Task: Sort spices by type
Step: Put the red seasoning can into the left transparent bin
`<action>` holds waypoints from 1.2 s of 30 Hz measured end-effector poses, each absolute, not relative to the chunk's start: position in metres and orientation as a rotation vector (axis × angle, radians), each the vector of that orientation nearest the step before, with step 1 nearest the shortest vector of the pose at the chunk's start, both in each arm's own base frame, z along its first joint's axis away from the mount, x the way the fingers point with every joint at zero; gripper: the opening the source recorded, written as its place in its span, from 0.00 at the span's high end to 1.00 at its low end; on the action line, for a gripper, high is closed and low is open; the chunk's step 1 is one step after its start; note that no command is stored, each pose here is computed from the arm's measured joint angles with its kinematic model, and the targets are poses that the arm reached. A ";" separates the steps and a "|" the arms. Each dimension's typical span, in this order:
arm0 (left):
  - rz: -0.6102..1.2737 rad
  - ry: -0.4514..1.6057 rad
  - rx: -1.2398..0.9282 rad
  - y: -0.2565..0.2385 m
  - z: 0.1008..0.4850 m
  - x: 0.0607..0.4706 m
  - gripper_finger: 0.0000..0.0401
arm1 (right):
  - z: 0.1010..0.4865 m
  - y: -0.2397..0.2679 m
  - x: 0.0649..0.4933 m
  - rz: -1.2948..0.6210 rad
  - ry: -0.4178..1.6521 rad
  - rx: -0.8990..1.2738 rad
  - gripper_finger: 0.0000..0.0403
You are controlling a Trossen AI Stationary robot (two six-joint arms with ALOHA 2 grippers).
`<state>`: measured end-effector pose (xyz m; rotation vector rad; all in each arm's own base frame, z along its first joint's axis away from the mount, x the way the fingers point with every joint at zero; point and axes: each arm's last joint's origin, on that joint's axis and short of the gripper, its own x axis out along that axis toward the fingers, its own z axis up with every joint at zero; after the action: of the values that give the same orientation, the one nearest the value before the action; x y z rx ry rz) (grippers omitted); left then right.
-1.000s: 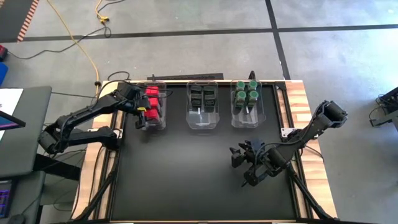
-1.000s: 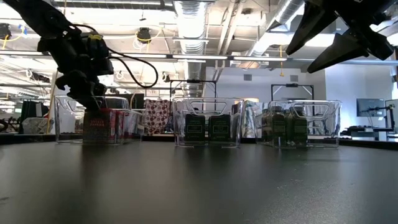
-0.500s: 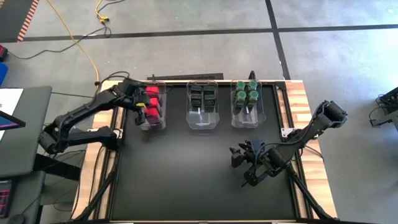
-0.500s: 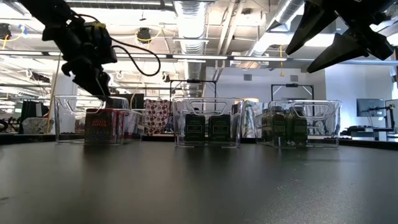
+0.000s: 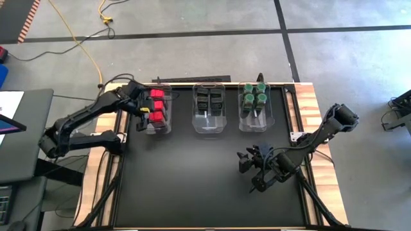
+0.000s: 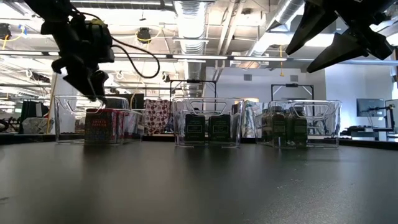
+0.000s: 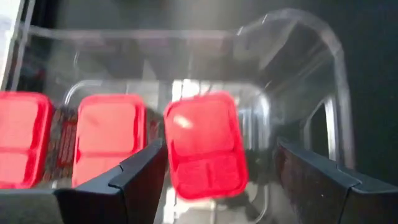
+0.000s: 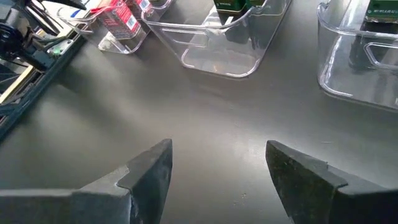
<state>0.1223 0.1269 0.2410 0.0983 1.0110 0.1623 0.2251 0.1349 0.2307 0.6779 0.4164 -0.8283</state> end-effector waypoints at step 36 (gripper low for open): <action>0.265 1.147 0.185 0.129 0.235 0.118 0.30 | 0.231 0.135 0.225 -0.825 0.421 0.666 0.29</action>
<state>0.1180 0.1293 0.2351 0.1850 1.1466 0.2653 0.2251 0.1349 0.2306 0.6664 0.4208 -0.8254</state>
